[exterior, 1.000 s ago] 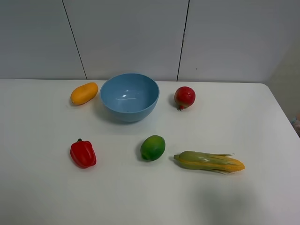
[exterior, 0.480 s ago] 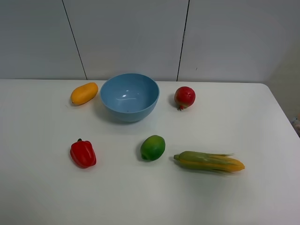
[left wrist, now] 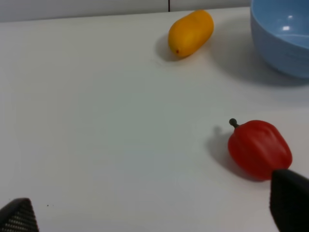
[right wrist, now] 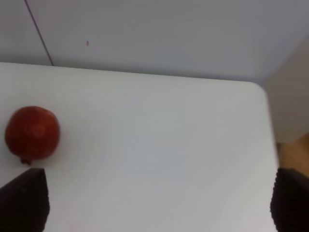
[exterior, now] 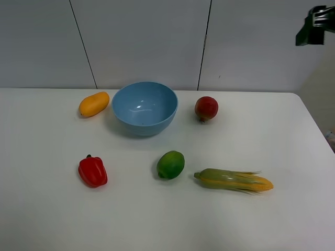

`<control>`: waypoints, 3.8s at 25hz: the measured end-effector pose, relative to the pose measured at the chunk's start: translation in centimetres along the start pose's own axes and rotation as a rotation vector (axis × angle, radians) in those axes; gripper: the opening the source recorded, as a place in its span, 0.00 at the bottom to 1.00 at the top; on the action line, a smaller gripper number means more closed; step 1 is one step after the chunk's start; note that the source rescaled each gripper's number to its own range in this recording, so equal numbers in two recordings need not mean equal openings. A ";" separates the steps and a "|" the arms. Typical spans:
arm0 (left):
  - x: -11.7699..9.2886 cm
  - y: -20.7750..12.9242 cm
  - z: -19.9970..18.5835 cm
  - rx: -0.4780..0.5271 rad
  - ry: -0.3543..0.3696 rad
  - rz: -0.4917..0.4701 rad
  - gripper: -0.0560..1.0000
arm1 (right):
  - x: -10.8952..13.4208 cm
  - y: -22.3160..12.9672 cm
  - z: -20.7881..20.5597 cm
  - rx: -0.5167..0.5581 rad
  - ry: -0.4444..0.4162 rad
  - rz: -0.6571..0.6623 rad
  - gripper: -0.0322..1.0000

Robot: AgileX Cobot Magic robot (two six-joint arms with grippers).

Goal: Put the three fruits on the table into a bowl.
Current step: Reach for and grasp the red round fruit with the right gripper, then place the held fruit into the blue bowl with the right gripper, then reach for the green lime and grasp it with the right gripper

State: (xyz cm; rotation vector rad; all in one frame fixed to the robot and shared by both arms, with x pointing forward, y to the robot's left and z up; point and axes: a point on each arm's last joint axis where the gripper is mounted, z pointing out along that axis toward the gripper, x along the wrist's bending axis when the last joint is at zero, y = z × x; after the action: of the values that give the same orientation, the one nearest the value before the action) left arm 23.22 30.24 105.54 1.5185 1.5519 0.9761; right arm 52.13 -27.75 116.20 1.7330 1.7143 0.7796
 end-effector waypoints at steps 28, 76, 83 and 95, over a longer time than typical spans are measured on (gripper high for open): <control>0.0 0.0 0.0 0.000 0.000 0.000 1.00 | 10.1 -4.6 28.1 0.354 0.268 0.025 0.99; 0.0 0.0 0.0 0.000 0.000 0.000 1.00 | 26.7 -4.8 24.7 0.372 0.544 -0.156 0.07; 0.0 0.0 0.0 0.000 0.000 0.000 1.00 | 27.3 -5.2 25.2 0.327 0.537 -0.184 0.71; 0.0 0.0 0.0 0.000 0.000 0.000 1.00 | 26.5 -2.5 18.5 0.410 0.581 -0.248 0.78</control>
State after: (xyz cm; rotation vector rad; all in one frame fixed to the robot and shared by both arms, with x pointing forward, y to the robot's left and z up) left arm 23.22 30.24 105.54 1.5185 1.5519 0.9761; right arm 64.50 -1.23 102.29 1.5808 2.5764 0.9237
